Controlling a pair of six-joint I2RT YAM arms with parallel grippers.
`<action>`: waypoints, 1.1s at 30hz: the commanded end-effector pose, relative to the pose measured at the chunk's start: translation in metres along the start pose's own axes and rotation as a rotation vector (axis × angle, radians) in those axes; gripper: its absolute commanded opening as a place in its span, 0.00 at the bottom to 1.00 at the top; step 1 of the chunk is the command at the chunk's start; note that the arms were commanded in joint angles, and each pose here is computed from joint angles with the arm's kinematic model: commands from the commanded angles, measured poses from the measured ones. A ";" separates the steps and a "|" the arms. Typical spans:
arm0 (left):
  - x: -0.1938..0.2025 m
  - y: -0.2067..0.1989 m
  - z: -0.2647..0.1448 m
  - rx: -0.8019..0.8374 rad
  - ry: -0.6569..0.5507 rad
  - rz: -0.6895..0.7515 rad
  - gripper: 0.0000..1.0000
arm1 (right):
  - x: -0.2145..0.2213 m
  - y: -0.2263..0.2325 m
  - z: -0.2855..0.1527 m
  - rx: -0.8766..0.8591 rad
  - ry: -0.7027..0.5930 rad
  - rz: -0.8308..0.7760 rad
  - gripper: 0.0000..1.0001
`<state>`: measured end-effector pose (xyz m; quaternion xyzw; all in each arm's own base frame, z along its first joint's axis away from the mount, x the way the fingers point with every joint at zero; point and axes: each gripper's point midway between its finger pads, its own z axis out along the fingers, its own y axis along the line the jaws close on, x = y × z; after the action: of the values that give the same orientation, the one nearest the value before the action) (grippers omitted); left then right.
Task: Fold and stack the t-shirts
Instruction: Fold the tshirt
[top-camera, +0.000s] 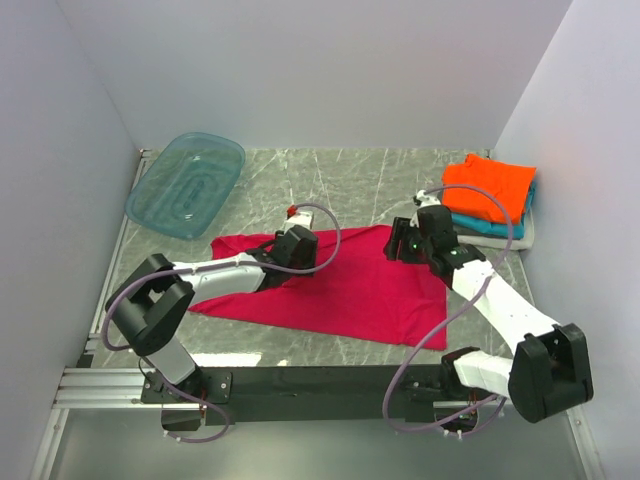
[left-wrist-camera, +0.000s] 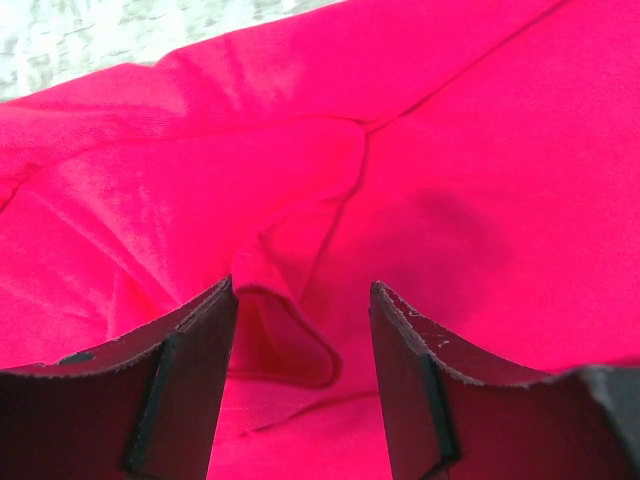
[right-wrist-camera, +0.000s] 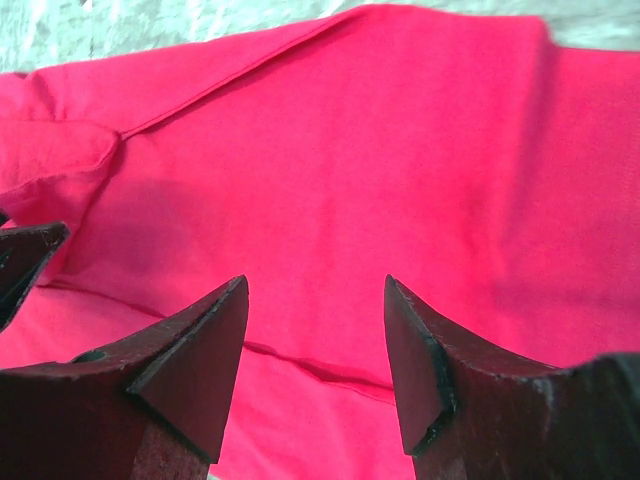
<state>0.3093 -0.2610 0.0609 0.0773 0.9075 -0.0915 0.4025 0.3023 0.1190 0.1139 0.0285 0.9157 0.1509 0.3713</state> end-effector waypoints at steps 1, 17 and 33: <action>-0.017 0.004 -0.001 -0.056 -0.033 -0.016 0.60 | -0.005 -0.009 -0.008 0.006 -0.032 -0.002 0.64; -0.044 0.033 -0.002 -0.172 -0.100 0.005 0.00 | -0.053 -0.095 0.043 0.284 0.006 0.191 0.64; -0.109 0.056 -0.021 -0.186 -0.216 -0.001 0.01 | -0.058 -0.167 0.078 0.467 0.057 0.311 0.61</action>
<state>0.3675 -0.2112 0.1220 0.0324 0.8805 -0.0178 0.4726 0.3875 -0.0169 0.0353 0.2334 0.9332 0.0110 0.2729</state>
